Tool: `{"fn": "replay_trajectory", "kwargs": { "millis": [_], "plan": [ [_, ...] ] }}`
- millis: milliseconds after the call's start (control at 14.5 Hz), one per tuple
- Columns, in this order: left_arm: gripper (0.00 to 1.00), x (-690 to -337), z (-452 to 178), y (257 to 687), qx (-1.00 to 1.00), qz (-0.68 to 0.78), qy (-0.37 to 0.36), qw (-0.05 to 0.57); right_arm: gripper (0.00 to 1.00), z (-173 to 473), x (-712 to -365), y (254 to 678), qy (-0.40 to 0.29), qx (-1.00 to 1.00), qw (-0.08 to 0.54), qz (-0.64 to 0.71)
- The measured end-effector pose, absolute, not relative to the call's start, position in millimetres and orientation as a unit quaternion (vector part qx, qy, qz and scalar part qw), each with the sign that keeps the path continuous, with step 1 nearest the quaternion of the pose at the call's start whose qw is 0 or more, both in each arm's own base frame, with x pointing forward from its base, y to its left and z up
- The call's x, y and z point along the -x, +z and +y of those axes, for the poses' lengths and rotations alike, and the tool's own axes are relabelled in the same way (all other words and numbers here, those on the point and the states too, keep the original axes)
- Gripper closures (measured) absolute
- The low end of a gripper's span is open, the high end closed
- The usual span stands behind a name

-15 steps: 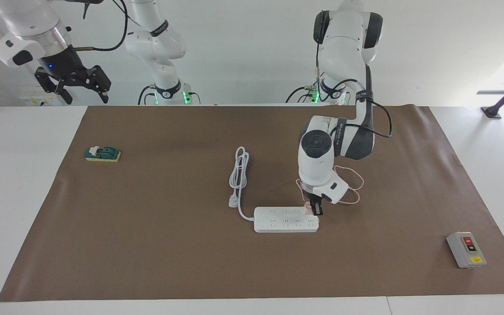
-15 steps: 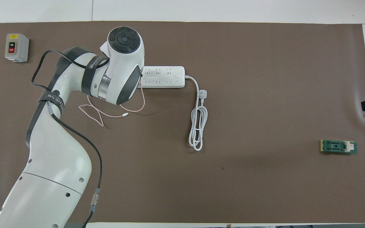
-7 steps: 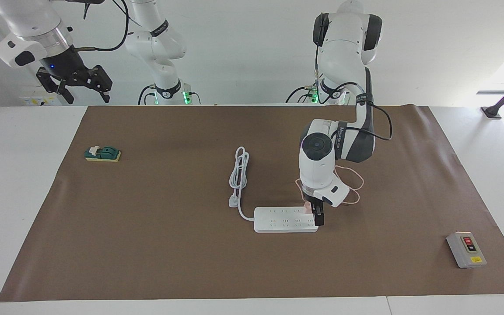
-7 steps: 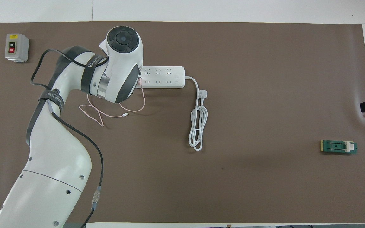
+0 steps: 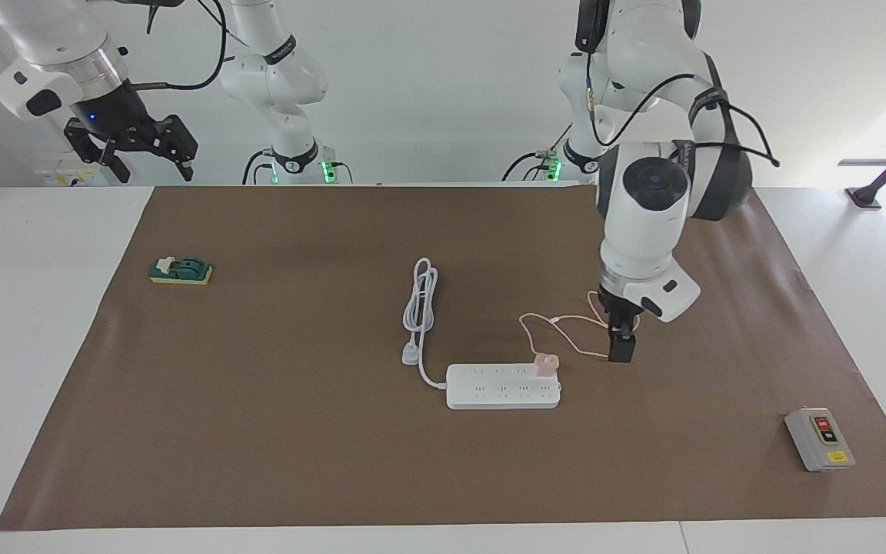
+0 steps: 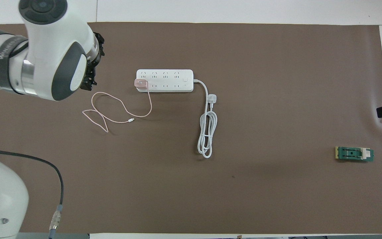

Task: Plug charger into power strip
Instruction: 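Open the left gripper and withdraw it from the plugged charger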

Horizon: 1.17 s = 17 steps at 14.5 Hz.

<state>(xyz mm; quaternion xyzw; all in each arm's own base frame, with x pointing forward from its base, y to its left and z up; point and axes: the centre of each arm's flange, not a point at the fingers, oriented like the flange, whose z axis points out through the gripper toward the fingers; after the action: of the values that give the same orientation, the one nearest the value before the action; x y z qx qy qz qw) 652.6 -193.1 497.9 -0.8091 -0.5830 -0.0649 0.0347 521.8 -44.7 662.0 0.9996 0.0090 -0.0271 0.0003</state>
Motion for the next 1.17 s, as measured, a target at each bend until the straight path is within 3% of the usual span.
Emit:
{"fn": "replay_trajectory", "kwargs": {
  "millis": [756,1169],
  "plan": [
    [0.00,-610,11,627,0.952,-0.302,-0.043,0.037,0.00,-45,-522,662,-0.027,-1.000,0.000,0.009],
    [0.00,-593,61,642,0.988,-0.152,-0.024,0.032,0.00,-45,-522,662,-0.027,-1.000,0.000,0.009]
  ]
}}
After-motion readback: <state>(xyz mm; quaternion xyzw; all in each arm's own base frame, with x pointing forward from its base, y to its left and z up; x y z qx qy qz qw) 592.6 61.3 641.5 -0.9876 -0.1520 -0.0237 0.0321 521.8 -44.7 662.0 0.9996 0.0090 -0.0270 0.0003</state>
